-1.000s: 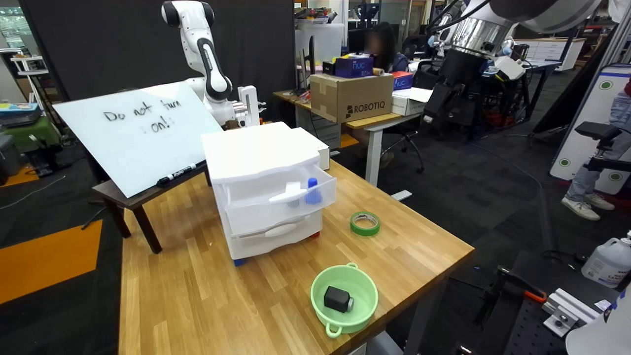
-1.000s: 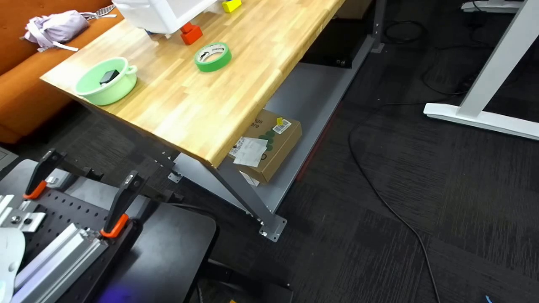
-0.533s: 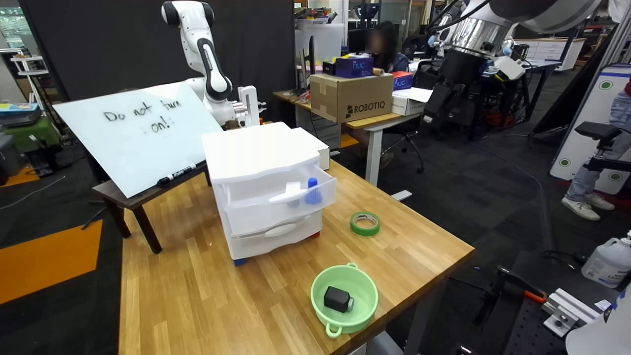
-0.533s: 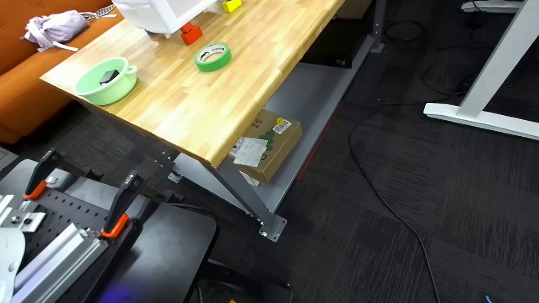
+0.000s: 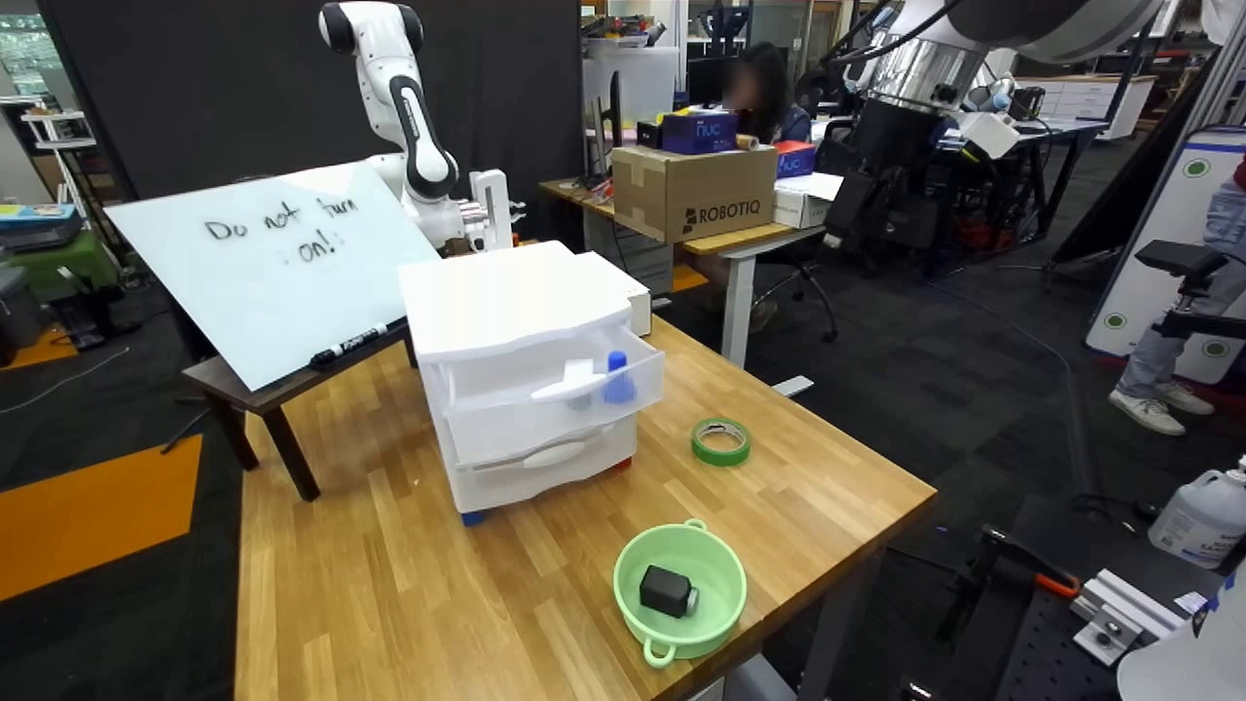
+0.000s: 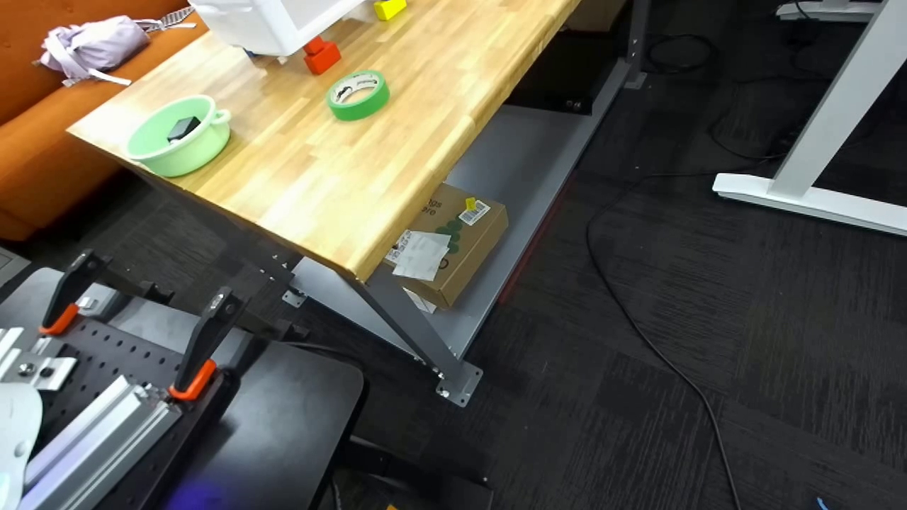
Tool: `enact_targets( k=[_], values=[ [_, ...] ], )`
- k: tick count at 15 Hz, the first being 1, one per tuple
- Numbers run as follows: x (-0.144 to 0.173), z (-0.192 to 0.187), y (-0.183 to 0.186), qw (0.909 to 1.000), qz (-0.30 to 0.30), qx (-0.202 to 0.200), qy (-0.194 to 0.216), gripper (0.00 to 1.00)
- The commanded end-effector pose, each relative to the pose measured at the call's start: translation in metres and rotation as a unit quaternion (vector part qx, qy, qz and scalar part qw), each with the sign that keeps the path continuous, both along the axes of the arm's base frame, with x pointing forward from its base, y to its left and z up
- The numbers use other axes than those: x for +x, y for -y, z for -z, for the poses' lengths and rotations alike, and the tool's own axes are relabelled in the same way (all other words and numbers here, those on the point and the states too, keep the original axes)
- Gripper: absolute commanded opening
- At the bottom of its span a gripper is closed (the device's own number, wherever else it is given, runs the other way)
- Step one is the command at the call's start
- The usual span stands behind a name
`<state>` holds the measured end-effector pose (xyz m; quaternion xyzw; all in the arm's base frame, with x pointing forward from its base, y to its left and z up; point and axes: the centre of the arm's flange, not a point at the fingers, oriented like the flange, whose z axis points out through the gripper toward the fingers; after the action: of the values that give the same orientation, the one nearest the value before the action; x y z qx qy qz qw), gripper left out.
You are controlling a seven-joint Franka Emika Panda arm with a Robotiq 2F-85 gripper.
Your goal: Take the seasoning bottle out of the open drawer, close it then put the seasoning bottle in the bowl
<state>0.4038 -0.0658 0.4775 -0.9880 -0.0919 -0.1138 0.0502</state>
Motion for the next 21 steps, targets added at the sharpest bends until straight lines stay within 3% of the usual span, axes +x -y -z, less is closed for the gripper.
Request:
enact_targets(
  k=[1, 8, 9, 21],
  values=[
    [0.018, -0.003, -0.011, 0.9993, -0.017, -0.026, -0.02, 1.0],
    [0.053, 0.012, -0.06, 0.9921, -0.057, -0.084, -0.074, 1.0],
    [0.038, 0.016, -0.053, 0.9951, -0.048, -0.07, -0.051, 1.0],
    [0.055, 0.016, -0.069, 0.9915, -0.065, -0.081, -0.079, 1.0]
  ],
)
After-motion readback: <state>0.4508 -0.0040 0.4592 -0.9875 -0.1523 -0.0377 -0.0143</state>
